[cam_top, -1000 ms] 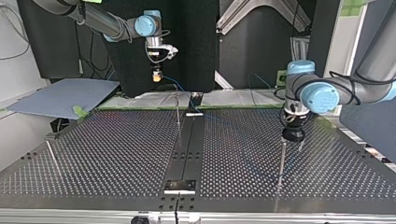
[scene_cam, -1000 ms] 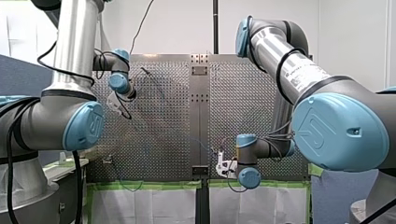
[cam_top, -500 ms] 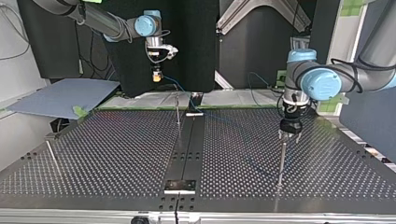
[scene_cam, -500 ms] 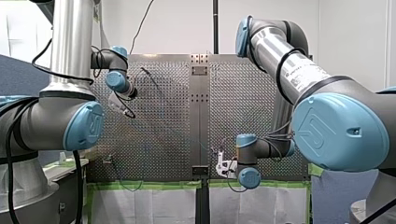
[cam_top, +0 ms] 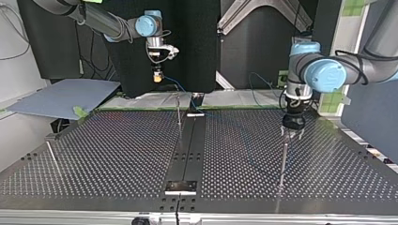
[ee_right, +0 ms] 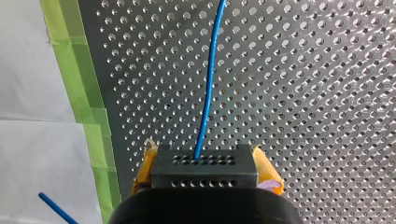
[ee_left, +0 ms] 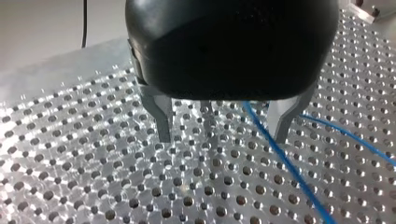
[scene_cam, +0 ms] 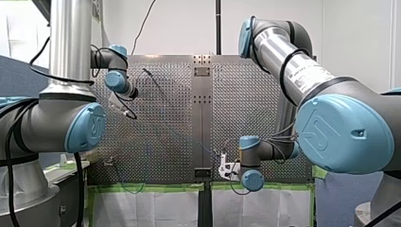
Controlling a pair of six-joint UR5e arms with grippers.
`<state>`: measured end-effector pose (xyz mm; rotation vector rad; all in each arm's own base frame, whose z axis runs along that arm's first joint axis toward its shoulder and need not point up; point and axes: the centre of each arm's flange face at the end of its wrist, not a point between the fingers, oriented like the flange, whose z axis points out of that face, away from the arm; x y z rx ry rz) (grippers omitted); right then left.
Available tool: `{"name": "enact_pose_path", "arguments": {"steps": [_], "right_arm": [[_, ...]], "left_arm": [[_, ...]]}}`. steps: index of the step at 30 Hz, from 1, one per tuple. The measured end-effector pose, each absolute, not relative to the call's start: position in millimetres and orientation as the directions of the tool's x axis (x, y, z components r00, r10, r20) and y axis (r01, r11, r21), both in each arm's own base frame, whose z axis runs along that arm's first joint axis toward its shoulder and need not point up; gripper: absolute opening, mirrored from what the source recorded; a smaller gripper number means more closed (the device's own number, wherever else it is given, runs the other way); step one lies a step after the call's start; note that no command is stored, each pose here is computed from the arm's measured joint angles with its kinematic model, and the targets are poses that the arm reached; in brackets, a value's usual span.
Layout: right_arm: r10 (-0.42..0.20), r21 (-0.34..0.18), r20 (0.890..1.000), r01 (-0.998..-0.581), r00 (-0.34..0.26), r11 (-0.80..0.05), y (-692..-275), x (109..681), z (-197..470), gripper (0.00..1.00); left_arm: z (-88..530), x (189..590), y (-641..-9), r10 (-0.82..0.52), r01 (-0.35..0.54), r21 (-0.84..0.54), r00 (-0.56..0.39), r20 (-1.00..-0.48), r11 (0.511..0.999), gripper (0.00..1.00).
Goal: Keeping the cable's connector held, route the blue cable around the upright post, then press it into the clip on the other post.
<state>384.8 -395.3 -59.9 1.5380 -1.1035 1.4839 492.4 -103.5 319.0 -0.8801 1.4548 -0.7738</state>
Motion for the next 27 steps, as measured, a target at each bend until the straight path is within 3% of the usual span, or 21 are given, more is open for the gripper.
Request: {"name": "enact_pose_path", "arguments": {"steps": [11,27], "right_arm": [[-0.095,-0.065,0.995,-0.925,-0.031,-0.375,-395.6,385.0,-59.7,0.00],[-0.094,-0.074,0.995,-0.924,-0.041,-0.374,-396.4,385.6,-59.1,0.00]], "left_arm": [[324.5,463.5,-110.9,-0.853,-0.064,-0.851,-0.028,-0.521,0.521,1.00],[370.1,429.4,-106.9,-0.783,-0.086,-0.781,0.014,-0.622,0.619,1.00]]}}
